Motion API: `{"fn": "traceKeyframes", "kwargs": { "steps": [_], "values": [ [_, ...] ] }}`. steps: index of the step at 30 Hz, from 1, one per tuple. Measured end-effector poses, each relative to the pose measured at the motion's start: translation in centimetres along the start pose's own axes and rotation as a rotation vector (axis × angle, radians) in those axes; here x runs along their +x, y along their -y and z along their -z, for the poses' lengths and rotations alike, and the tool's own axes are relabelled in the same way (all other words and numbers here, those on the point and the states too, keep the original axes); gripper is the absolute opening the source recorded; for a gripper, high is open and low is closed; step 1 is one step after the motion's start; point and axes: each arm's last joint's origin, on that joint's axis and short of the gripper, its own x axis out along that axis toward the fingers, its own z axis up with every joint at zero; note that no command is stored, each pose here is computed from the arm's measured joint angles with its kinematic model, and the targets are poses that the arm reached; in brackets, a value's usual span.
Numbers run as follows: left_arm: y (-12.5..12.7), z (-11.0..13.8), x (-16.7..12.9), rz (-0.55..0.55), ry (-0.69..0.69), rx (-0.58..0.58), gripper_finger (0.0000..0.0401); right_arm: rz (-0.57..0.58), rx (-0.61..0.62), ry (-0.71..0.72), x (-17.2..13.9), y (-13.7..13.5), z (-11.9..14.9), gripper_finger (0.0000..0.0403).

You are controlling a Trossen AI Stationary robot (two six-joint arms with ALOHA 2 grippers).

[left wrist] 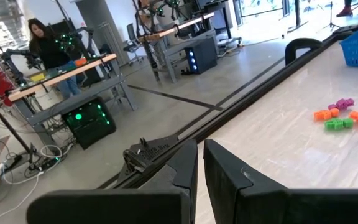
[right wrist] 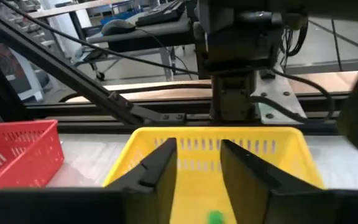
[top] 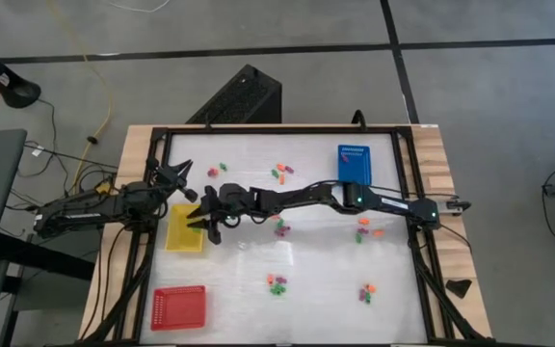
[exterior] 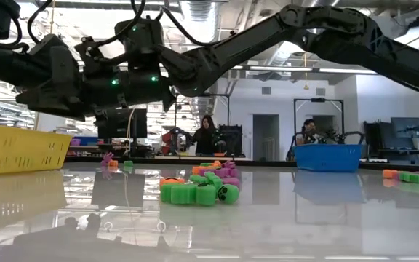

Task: Sort Halloween decoration
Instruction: Put the green skeleton toy into the yellow bin, then put the orange skeleton toy into the red bin

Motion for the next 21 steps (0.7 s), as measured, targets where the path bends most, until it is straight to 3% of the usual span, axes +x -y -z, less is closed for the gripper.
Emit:
{"fn": "traceKeyframes", "kwargs": {
  "steps": [6, 11, 16, 21],
  "values": [
    [0.0, 0.0, 0.0, 0.000, 0.000, 0.000, 0.0018, -0.077, 0.047, -0.130, -1.8, 1.2, -2.6, 0.0215],
    [0.0, 0.0, 0.0, -0.001, 0.000, 0.000, 0.0018, -0.129, 0.106, -0.475, -7.3, 3.0, -6.6, 0.0222],
    [0.0, 0.0, 0.0, 0.000, 0.000, 0.000, 0.0018, -0.018, 0.119, -0.799, -12.7, 5.0, -7.6, 0.0220],
    [0.0, 0.0, 0.0, 0.000, 0.000, 0.000, 0.0018, 0.154, 0.156, -0.822, -14.8, 8.1, -8.2, 0.0212]
  ]
}}
